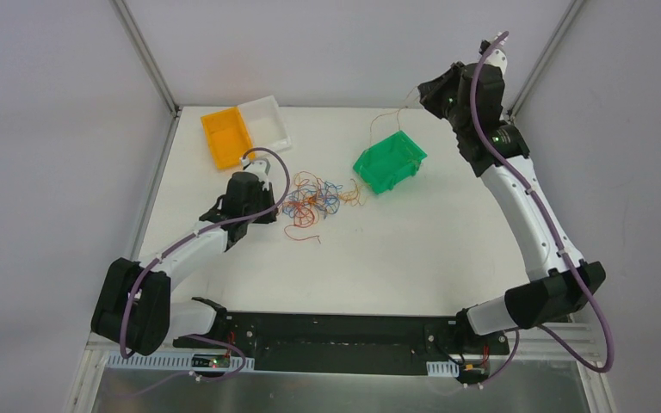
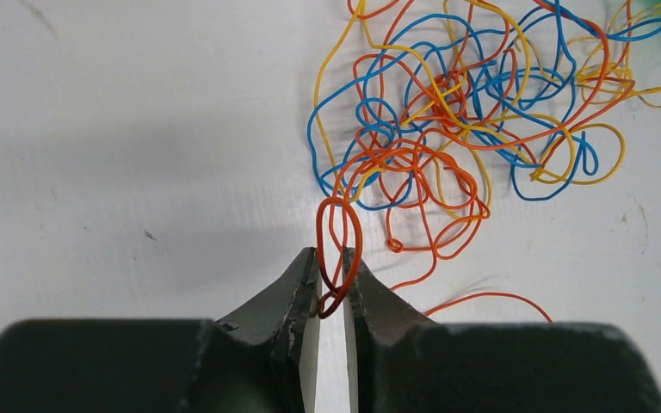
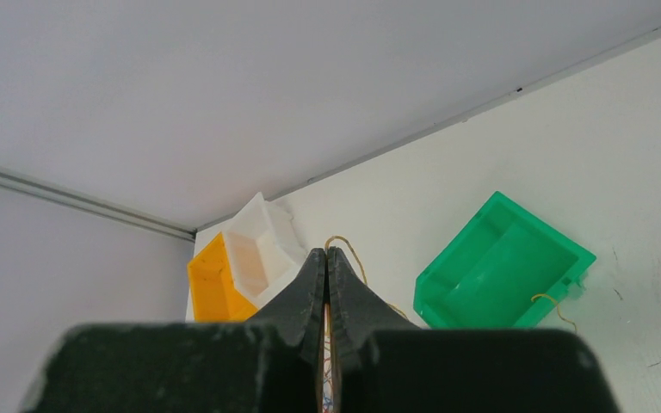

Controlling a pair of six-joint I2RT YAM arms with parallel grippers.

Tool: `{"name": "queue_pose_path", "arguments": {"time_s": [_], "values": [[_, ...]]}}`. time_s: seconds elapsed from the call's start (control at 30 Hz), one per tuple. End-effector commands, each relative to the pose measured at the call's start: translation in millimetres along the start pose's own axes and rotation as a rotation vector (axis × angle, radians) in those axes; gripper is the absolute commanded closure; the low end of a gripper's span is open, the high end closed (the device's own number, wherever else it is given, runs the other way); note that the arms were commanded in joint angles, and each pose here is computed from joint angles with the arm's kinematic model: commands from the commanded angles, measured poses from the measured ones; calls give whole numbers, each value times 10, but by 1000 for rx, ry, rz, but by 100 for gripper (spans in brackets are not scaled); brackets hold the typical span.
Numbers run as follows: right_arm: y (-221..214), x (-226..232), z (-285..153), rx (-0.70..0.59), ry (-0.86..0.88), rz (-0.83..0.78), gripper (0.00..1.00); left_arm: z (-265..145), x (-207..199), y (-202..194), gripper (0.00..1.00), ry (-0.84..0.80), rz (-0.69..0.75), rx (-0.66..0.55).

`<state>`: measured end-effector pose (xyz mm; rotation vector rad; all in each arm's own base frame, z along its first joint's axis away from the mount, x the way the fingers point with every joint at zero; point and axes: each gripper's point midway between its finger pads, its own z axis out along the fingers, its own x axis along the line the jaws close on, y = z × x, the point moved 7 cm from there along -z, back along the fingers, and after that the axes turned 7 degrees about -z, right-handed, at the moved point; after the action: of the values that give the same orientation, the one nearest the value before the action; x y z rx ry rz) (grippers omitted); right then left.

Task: Untangle the cables
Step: Untie the cable, then place the cable in the bin.

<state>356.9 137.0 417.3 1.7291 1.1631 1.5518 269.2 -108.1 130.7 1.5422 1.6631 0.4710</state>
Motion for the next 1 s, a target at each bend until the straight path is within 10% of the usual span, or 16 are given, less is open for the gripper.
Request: {"name": "queue_pose_path", "arguments": {"time_s": [0.0,0.97], "values": [[171,-23,162,-68,-20,10,100,-15,-20,77,85,-35,13,-68],[-556,-1021,1321,127,-464,-334,100,-64,-104,140,83,-102,9,-116]]}}
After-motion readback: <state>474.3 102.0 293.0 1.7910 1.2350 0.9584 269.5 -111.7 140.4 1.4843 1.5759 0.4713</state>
